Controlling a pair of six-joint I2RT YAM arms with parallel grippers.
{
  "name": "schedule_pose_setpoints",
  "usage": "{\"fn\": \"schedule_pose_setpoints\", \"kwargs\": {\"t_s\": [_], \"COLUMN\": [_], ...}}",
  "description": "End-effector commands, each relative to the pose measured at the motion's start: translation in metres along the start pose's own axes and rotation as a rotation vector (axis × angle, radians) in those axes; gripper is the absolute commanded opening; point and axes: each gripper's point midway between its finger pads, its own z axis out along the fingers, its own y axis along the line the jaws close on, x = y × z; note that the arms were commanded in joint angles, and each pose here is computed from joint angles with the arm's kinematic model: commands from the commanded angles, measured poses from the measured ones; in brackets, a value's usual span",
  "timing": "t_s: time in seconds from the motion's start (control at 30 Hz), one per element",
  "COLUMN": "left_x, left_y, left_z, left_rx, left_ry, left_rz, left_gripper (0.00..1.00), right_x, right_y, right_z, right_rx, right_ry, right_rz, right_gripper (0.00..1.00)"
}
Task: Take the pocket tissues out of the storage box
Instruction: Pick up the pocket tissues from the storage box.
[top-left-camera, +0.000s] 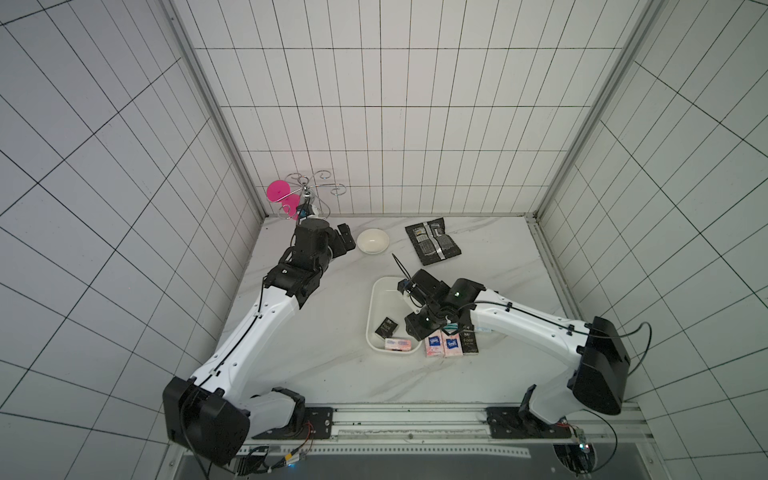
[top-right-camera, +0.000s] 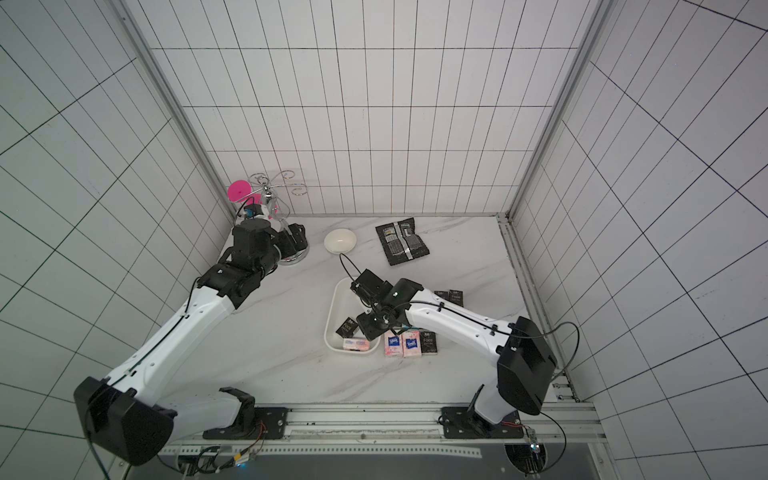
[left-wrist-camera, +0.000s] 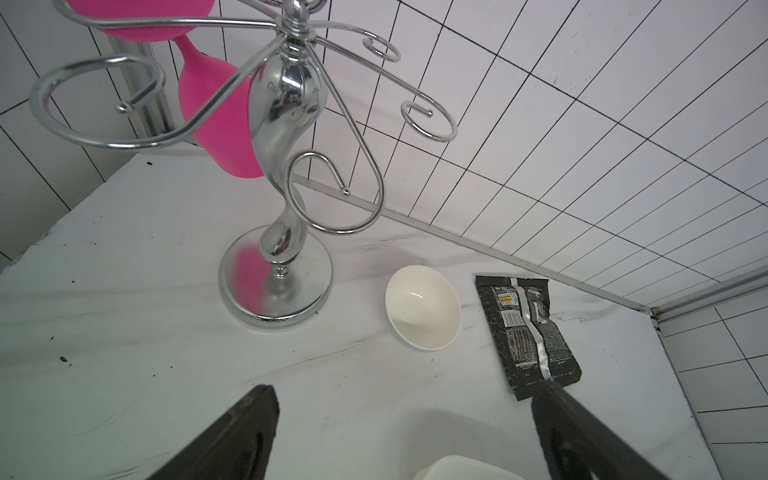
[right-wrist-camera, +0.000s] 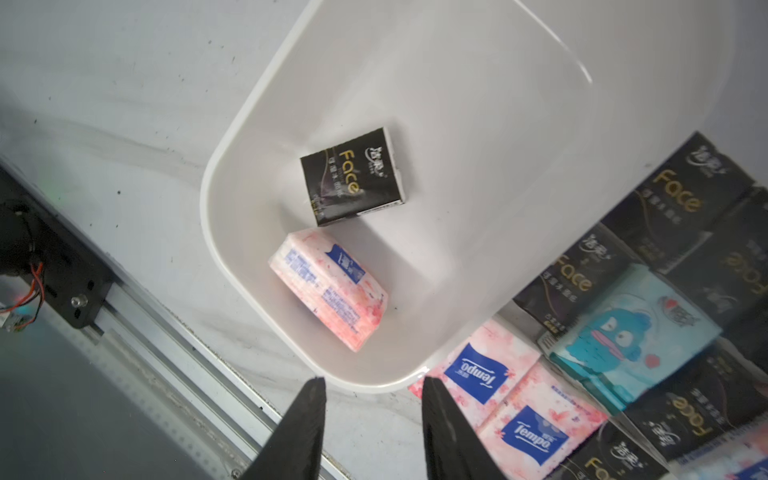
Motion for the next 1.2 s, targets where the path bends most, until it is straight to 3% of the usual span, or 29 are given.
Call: {"fn": "schedule_pose_setpoints", "kwargs": {"t_s": [0.0,0.43,1.17], "left_x": [-0.009,-0.014,-0.017], "left_y": [0.003,0.006,0.01], "left_z": [-0.005,-0.012,-0.015], "left_rx": [-0.016,-0.017,-0.023], "left_ry": [-0.02,-0.031,-0.041], "left_rz": [0.009,0.003,0.001], "left_gripper": [0.99,0.99,0.99], "right_x": [0.0,0.008,0.004], "right_y": [0.017,0.021,0.021], "right_z": [0.005,0.042,0.064], "right_rx": [-0.086,-0.064,-0.051], "right_ry": [0.01,0.116,0.185], "right_rz": [-0.099,-0.21,-0.281], "right_gripper": [0.43,0.44,0.46]}}
